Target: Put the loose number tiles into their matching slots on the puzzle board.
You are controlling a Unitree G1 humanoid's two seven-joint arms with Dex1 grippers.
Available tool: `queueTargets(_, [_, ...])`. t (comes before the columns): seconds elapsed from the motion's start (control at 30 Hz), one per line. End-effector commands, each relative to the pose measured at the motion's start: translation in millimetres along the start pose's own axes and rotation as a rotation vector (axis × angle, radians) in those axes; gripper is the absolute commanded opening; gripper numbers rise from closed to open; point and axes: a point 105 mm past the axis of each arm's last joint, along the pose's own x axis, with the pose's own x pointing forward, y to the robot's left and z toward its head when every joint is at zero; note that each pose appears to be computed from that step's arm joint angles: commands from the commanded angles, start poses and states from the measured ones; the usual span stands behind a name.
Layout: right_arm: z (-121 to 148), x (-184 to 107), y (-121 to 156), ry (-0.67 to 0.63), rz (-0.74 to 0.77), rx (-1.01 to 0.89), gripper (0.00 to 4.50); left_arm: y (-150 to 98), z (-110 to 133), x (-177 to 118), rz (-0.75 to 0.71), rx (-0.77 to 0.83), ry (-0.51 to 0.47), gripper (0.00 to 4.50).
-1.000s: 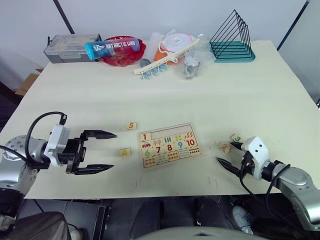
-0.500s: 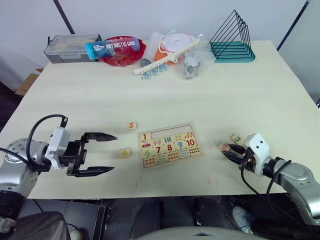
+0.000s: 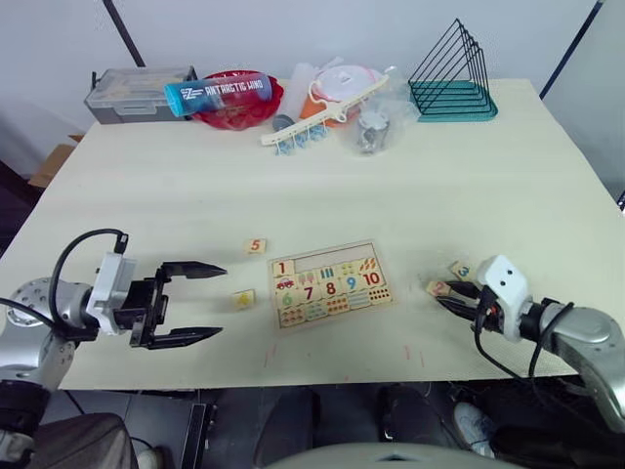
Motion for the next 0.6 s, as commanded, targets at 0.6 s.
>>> queueTargets(0.6, [88,42,1,0.062,0.189,-0.224,0.85,3,8,-2,0.106,0.023,-0.021,4.5])
